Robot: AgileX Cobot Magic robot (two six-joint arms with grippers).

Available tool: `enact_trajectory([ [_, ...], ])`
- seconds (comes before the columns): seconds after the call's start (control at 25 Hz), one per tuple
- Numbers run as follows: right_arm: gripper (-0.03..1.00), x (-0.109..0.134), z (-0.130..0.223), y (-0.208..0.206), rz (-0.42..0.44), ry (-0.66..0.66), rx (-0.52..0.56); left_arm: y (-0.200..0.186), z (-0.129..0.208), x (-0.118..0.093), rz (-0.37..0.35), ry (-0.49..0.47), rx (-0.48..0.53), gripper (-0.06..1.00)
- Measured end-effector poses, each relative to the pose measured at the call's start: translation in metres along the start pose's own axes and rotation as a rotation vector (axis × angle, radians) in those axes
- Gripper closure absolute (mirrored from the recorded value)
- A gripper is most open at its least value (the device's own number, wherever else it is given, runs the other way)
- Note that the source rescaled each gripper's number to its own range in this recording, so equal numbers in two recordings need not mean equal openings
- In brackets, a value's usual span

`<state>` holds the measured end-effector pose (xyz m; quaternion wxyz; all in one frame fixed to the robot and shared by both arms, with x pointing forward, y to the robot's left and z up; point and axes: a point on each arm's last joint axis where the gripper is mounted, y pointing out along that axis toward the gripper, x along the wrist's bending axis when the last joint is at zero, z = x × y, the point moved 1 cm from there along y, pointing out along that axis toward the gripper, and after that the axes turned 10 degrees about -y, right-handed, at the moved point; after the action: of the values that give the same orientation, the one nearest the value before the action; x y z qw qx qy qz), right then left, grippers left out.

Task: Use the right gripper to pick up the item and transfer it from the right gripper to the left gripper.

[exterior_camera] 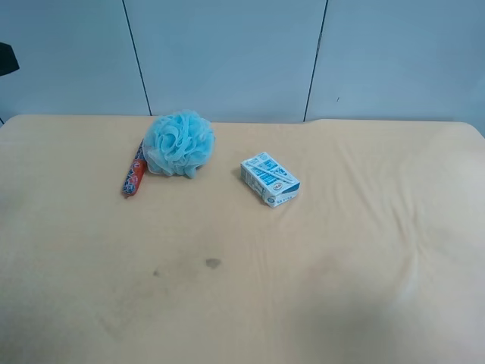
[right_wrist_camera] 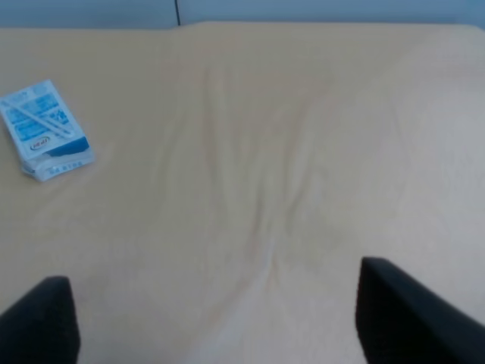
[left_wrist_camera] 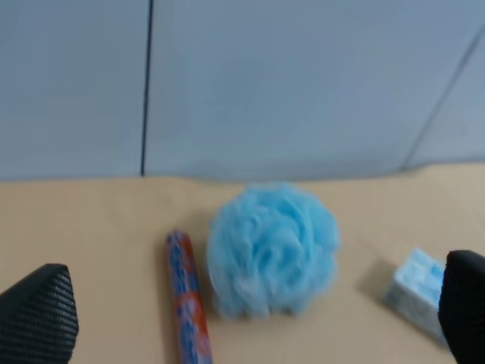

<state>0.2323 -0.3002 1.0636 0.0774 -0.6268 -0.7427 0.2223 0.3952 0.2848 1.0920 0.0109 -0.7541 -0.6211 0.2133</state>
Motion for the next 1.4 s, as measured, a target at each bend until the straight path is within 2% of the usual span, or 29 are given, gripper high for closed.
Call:
enact_trajectory([
  [0.08, 0.36, 0.000, 0.000, 0.000, 0.000, 0.000, 0.000, -0.011, 0.008, -0.003, -0.005, 0.023, 0.063, 0.00],
  [0.24, 0.36, 0.000, 0.000, 0.000, 0.000, 0.000, 0.000, -0.032, 0.024, 0.000, -0.081, 0.098, 0.186, 0.00],
  [0.4, 0.36, 0.000, 0.000, 0.000, 0.000, 0.000, 0.000, -0.054, 0.034, -0.002, -0.118, 0.152, 0.228, 0.00],
  [0.6, 0.36, 0.000, 0.000, 0.000, 0.000, 0.000, 0.000, -0.079, 0.045, -0.005, -0.144, 0.175, 0.273, 0.00],
  [0.76, 0.36, 0.000, 0.000, 0.000, 0.000, 0.000, 0.000, -0.096, 0.053, -0.004, -0.191, 0.184, 0.274, 0.00],
  [1.04, 0.36, 0.000, 0.000, 0.000, 0.000, 0.000, 0.000, -0.111, 0.079, -0.002, -0.213, 0.180, 0.262, 0.00],
  [1.4, 0.36, 0.000, 0.000, 0.000, 0.000, 0.000, 0.000, -0.133, 0.088, -0.005, -0.219, 0.216, 0.136, 0.00],
])
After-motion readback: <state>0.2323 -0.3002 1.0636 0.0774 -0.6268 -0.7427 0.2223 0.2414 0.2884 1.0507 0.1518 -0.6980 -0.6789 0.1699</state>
